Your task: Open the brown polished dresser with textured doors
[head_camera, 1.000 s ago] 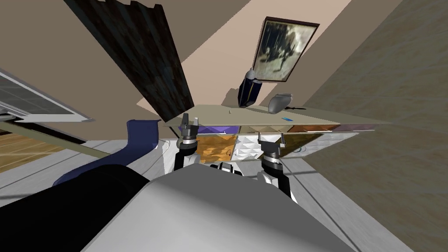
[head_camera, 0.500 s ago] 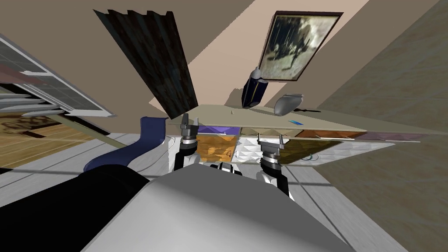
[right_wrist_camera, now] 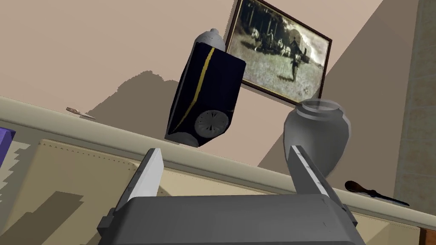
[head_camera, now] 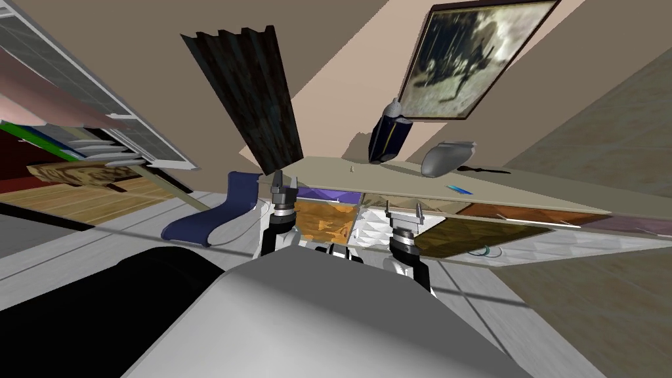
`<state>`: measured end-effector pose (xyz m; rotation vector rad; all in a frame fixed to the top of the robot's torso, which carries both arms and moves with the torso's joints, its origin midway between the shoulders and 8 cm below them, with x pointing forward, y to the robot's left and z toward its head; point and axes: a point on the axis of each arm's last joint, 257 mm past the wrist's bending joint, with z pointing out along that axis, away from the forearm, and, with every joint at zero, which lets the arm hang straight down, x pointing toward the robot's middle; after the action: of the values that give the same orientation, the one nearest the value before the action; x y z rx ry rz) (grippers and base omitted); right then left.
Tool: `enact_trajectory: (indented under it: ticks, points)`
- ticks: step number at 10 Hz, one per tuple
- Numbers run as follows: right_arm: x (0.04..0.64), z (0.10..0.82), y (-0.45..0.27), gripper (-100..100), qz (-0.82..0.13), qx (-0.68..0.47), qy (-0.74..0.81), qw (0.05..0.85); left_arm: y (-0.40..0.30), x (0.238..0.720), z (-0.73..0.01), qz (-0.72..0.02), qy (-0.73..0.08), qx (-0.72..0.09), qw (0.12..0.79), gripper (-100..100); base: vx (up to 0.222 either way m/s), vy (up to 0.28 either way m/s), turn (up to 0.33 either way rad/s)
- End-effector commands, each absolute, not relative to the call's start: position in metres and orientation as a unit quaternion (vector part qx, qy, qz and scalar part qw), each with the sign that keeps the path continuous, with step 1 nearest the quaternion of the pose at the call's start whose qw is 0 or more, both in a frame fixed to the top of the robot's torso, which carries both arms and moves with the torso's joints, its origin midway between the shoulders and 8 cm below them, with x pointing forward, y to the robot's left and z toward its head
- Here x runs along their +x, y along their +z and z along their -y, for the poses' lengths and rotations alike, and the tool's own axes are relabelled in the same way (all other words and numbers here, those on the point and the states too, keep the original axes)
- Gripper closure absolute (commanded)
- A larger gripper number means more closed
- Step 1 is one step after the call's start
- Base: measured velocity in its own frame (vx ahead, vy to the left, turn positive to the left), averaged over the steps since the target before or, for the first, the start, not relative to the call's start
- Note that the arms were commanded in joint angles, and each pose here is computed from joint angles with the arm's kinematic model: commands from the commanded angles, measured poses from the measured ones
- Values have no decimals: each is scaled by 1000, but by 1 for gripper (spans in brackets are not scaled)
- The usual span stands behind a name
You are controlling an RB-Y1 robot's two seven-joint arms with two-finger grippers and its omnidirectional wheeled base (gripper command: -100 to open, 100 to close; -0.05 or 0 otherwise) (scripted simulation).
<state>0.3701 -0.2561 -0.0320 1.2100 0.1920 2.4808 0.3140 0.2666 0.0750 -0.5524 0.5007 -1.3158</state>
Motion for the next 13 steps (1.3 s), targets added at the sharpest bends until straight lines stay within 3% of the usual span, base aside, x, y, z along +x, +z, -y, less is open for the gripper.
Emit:
enact_trajectory:
  ticks: [1,13]
  points:
    - [372,259,-38,-100,-41,437,887,143,75,314,-267,-227,-597,-251,727,0,9,-74,124]
    - [378,273,-70,-100,82,447,891,-23,75,314,-267,-227,-597,-251,727,0,-13,-47,129]
